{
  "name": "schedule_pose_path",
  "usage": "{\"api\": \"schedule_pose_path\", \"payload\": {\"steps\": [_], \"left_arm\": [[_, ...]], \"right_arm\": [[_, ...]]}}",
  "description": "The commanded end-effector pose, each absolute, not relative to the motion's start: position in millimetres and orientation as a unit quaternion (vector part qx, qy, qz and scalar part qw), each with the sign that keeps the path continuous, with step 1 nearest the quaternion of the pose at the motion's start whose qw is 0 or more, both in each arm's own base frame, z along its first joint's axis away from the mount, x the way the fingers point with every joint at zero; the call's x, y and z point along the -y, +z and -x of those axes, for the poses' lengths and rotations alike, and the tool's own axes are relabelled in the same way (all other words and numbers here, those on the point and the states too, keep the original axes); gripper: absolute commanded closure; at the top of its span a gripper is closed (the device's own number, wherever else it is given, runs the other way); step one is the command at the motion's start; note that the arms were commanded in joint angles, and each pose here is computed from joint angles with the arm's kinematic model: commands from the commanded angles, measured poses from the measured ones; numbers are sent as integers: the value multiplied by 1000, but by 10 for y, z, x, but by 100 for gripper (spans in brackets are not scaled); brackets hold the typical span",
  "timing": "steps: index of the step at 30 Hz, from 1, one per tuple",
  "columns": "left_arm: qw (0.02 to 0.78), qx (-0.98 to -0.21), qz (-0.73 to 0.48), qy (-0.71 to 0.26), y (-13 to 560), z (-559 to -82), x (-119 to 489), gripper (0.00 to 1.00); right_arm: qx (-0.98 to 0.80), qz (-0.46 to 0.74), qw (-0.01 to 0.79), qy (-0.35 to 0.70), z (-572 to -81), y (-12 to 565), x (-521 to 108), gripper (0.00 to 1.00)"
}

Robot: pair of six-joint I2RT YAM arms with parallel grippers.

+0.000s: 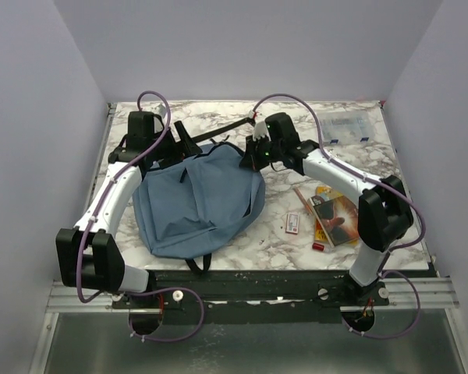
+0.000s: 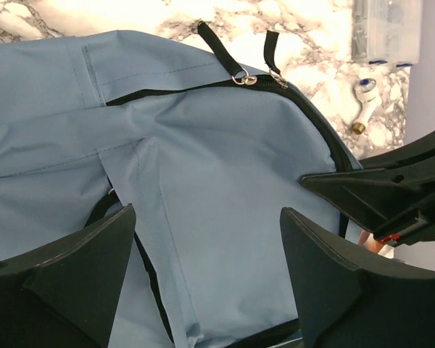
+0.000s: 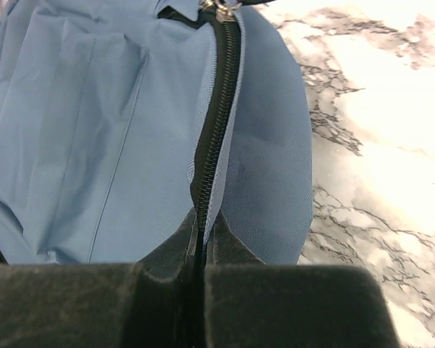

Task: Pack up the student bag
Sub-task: Unzip the student bag at the center of the board.

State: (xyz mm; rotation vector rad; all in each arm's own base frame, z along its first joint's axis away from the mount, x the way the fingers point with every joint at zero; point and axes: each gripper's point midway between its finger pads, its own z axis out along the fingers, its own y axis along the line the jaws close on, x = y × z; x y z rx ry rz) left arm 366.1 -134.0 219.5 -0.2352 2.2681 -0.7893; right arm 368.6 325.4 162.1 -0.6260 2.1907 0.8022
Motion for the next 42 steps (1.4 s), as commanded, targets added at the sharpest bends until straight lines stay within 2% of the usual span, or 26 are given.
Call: {"api": "schedule_pose_path", "payload": {"steps": [1,5,9,13,15,16,18,19,23,30,42], "left_arm": [[331,-880,78,-330,2174,-3658,1422,20],[315,-870,58,-375,2188,-3594,1640,30],[286,-872,42,-395,2105,-3534,1836,38],[273,-866,41,-417,2093,-3505,1923,42],[273,-863,43,-422,2106,-3501,1934,40],[276,-863,46,-420,2108,-3510,1926,35],[281,-860,52,-423,2136,-3528,1909,18],[281,-853,55,-436,2168,-3540,1916,16],[265,-850,126,-436,2195,-3672,1894,23],[162,-858,314,-373,1939,-3749,1763,27],[117,-836,400,-356,1837,-3936,1862,24]], "right_arm": [[-826,297,316,360,-3474,1656,-3439,99],[-800,274,337,413,-3438,1851,-3564,99],[-754,252,392,462,-3408,2140,-3617,99],[-713,236,450,484,-3346,2281,-3554,99],[-692,229,487,482,-3327,2332,-3506,99],[-687,223,499,478,-3312,2308,-3469,99],[-674,219,515,482,-3265,2298,-3429,99],[-669,222,518,485,-3239,2285,-3428,99],[-666,232,515,488,-3165,2196,-3427,99],[-655,265,527,472,-3060,2161,-3402,99],[-642,318,533,451,-2954,2155,-3417,99]]}}
